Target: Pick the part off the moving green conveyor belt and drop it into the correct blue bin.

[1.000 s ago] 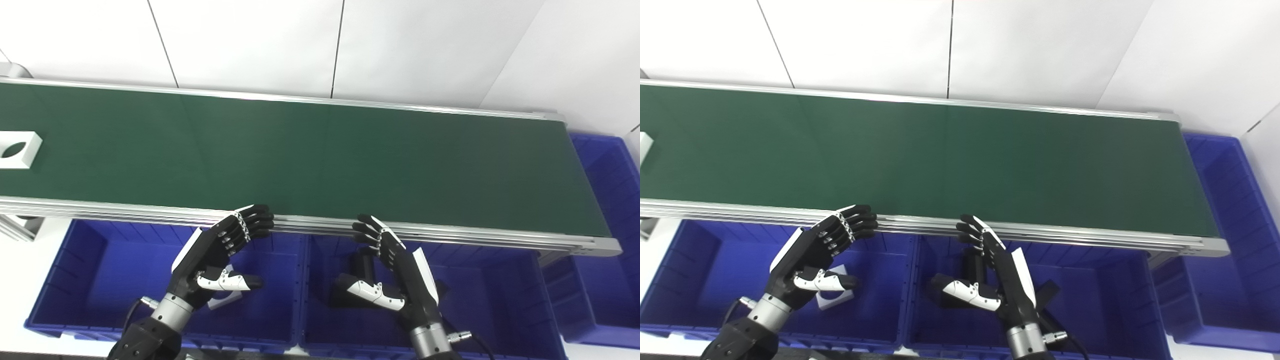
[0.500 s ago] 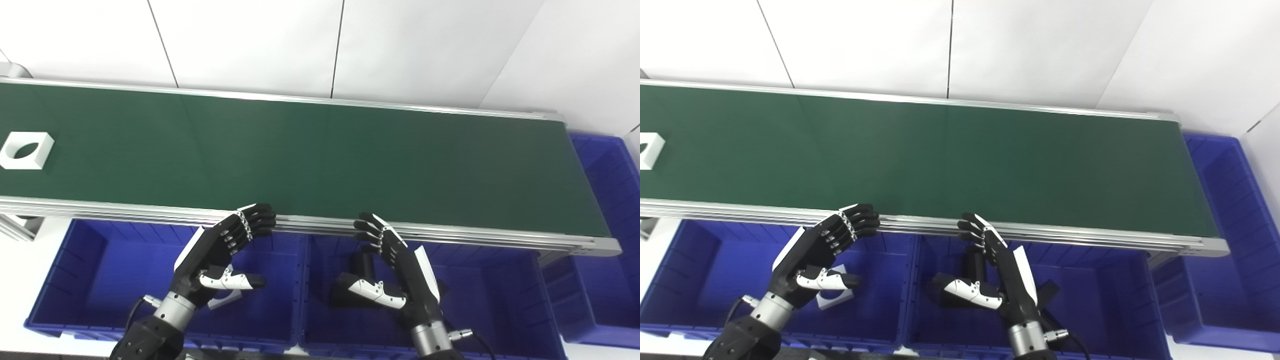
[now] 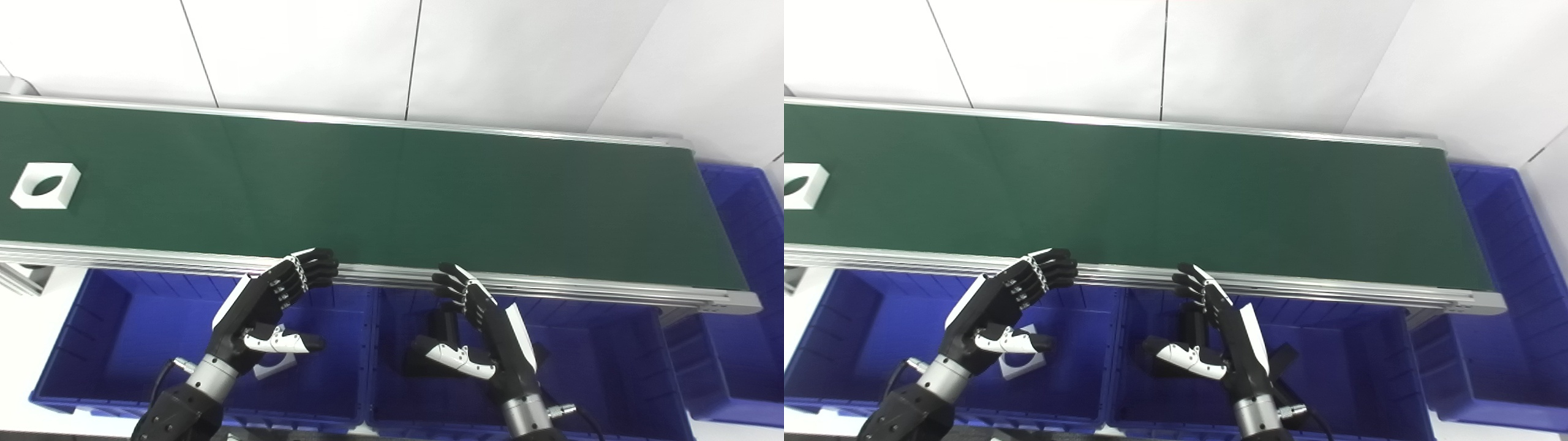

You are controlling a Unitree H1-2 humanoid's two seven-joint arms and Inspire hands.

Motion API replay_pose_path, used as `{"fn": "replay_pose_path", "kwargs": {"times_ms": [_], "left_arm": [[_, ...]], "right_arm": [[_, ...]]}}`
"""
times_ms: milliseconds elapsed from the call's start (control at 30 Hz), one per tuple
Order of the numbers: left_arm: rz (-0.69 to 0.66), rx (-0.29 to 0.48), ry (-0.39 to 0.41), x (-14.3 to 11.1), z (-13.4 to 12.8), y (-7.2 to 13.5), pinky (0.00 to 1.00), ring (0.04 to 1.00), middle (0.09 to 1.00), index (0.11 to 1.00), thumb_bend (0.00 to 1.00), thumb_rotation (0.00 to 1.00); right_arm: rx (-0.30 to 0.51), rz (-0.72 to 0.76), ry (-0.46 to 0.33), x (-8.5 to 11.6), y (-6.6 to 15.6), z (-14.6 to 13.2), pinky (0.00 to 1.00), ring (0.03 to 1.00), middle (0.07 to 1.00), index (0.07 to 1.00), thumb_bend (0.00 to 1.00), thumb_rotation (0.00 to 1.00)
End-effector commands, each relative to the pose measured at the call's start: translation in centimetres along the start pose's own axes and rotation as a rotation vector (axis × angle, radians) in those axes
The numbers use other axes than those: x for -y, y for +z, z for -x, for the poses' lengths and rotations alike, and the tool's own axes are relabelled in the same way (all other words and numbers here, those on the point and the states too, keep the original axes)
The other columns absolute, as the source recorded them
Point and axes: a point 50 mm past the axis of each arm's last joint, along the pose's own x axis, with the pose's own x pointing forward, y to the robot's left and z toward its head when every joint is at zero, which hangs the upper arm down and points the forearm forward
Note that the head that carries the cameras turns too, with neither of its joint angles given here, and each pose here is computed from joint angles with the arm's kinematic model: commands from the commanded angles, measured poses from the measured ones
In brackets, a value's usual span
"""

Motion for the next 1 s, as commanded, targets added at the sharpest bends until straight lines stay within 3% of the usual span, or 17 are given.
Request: {"fn": "replay_pose_path", "kwargs": {"times_ms": [0, 367, 767, 967], "left_arm": [[-0.027, 0.049, 0.01, -0.1, 0.0, 1.6, 0.77, 0.774, 0.775, 0.772, 0.97, 0.2], [-0.155, 0.097, 0.034, -1.0, 0.3, 6.4, 0.75, 0.768, 0.776, 0.756, 0.93, 0.18], [-0.278, 0.121, 0.038, -2.4, 0.3, 8.8, 0.71, 0.757, 0.773, 0.754, 0.89, 0.13], [-0.419, 0.143, 0.077, -3.3, -0.1, 10.3, 0.68, 0.747, 0.761, 0.739, 0.87, 0.12]], "right_arm": [[0.086, -0.006, -0.011, 0.4, 0.8, 0.0, 0.71, 0.787, 0.821, 0.871, 0.7, 0.35], [0.097, 0.003, -0.013, 0.5, 0.2, 0.0, 0.7, 0.787, 0.826, 0.878, 0.66, 0.32], [0.095, -0.008, -0.012, 0.3, -0.5, -0.1, 0.7, 0.788, 0.833, 0.889, 0.63, 0.32], [0.102, -0.025, -0.006, 0.7, -0.9, 0.0, 0.71, 0.792, 0.839, 0.907, 0.59, 0.26]]}}
